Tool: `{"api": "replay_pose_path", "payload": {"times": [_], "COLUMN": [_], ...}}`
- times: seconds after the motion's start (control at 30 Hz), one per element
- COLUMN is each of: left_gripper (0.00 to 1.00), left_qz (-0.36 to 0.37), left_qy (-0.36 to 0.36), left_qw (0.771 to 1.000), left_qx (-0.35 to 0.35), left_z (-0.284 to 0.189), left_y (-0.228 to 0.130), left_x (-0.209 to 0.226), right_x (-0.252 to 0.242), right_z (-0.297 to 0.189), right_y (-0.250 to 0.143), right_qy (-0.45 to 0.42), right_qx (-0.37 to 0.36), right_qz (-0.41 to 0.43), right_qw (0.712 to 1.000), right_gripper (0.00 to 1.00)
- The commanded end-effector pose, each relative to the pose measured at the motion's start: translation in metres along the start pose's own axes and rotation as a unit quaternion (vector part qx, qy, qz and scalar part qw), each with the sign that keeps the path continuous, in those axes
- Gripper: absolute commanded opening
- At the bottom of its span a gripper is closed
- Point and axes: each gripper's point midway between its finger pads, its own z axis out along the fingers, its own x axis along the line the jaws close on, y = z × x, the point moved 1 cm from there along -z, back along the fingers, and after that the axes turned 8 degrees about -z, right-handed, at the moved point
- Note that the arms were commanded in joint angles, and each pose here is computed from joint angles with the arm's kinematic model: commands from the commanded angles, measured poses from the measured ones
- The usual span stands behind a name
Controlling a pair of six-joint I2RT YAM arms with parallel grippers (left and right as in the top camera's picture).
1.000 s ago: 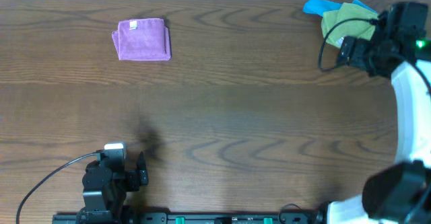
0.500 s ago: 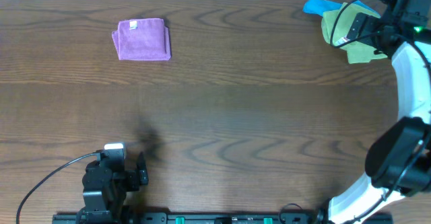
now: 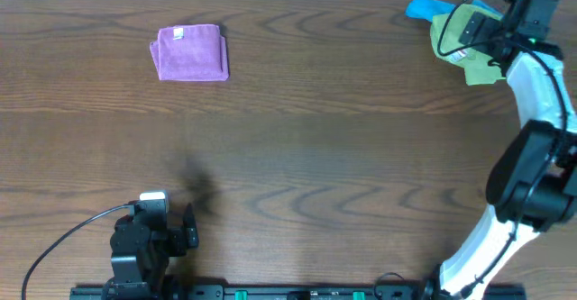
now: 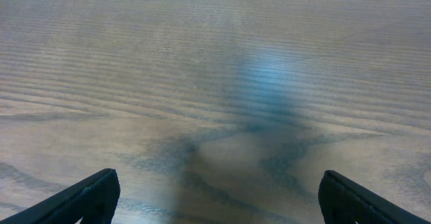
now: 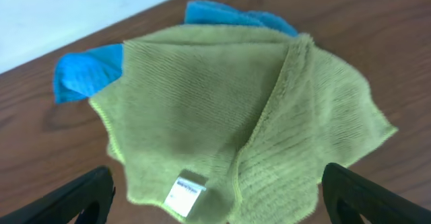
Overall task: Fold the cloth
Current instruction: 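Reach the right gripper to the green cloth on the blue cloth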
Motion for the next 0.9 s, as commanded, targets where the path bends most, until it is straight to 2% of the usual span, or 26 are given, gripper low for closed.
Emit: {"api": "replay_pose_path", "payload": {"times": [0.0,0.27,0.37,0.57,0.73,0.83,0.87], "left_gripper": [0.95,0.95,0.95,0.95,0.95,0.95,0.95], "left_qz": [0.004,0.004,0.004,0.004,0.004,0.004,0.004], "left_qy": [0.013,0.013,0.013,0.013,0.013,0.013,0.013], "left_qw": [0.999,0.999,0.999,0.999,0.999,0.999,0.999], "left_qx": [0.032,0.032,0.032,0.032,0.032,0.032,0.032], "left_z": [0.002,0.002,0.002,0.002,0.002,0.002,0.002], "left_y": [-0.017,-0.017,-0.017,-0.017,-0.017,-0.017,-0.017], "left_x": [0.005,0.005,0.005,0.005,0.005,0.005,0.005], "right_x": [-0.006,-0.009,-0.009,-0.007,-0.005,-0.005,-0.005], "right_z": [0.017,0.044,0.049,0.063,0.068,0.067,0.067], "right_y": [-0.007,-0.026,-0.029,-0.041,-0.045,-0.041,-0.040], "right_qy": [-0.007,-0.011,-0.006,0.000,0.003,0.005,0.006], "right_qx": [0.006,0.022,0.023,0.035,0.038,0.031,0.029], "right_qz": [0.039,0.079,0.092,0.116,0.119,0.114,0.111], "right_qw": [0.999,0.997,0.996,0.993,0.992,0.993,0.993], "right_gripper": [0.95,0.92,0.86,0.83,0.65,0.35,0.29]}}
